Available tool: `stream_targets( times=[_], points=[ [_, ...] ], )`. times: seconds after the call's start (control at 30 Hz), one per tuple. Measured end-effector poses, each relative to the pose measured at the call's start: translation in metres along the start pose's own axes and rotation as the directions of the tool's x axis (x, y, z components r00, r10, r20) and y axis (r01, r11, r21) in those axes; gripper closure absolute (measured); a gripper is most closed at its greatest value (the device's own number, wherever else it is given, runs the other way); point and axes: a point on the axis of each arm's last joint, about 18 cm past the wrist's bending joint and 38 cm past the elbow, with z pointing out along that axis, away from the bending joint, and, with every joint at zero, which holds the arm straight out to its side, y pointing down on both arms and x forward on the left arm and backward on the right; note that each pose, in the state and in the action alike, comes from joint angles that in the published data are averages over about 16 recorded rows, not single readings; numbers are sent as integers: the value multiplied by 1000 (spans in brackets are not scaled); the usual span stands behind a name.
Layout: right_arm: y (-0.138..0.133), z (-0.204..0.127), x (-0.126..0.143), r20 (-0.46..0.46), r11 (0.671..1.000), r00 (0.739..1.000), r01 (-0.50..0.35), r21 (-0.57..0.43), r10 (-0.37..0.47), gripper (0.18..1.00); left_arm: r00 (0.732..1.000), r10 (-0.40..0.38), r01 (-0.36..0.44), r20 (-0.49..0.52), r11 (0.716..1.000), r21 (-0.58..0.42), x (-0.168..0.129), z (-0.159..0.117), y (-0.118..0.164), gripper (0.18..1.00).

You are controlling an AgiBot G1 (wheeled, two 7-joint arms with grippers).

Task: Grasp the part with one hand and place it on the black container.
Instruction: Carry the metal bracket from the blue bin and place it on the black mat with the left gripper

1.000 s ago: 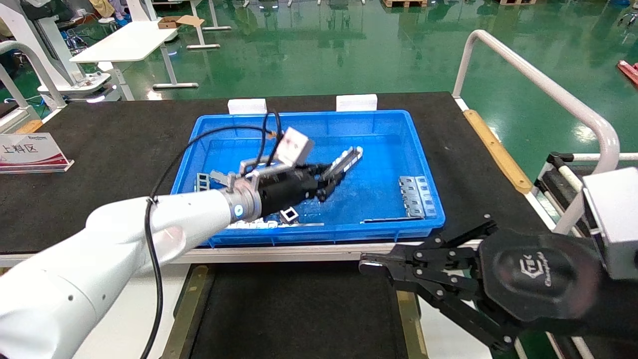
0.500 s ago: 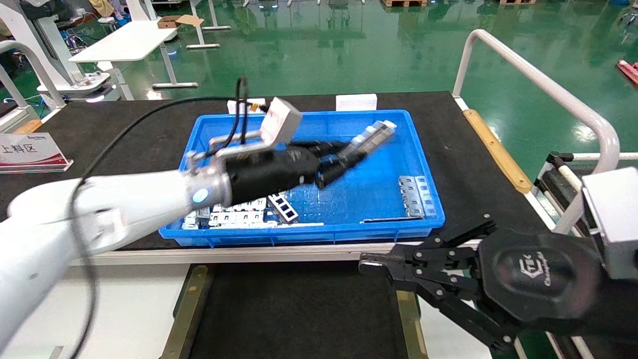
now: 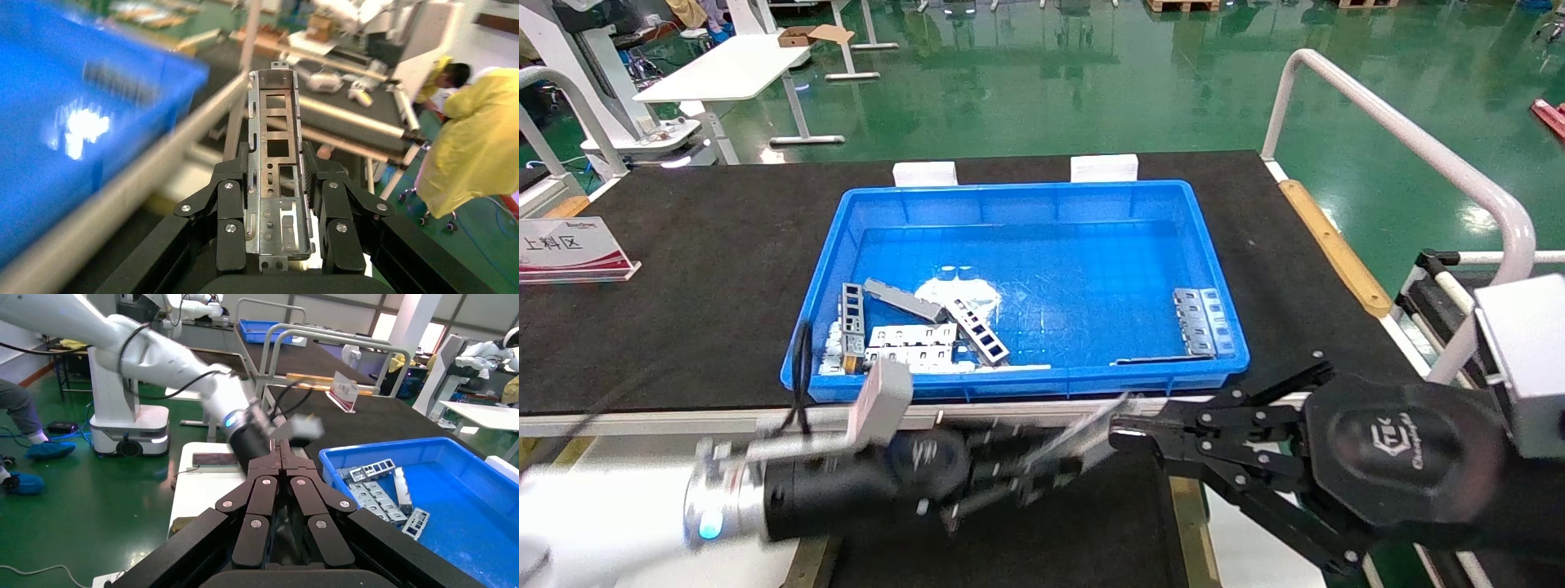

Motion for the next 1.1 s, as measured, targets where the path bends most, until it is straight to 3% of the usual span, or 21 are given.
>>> stream_targets(
  times=[0.17,0.33,0.67,0.87,1.1],
  points=[
    [0,0,0,0,1000,1000,0,0,0,988,990,-87,91,111,995,-38,9,-13,54,828],
    [0,0,0,0,1000,1000,0,0,0,988,951,-163,182,263,982,-49,11,-16,98,828],
    [0,0,0,0,1000,1000,0,0,0,988,807,-295,335,511,942,16,3,-3,148,828],
    [0,0,0,0,1000,1000,0,0,0,988,726,-360,393,586,916,76,-4,11,161,828],
    [0,0,0,0,1000,1000,0,0,0,988,651,-416,436,634,890,137,-13,29,168,828]
  ],
)
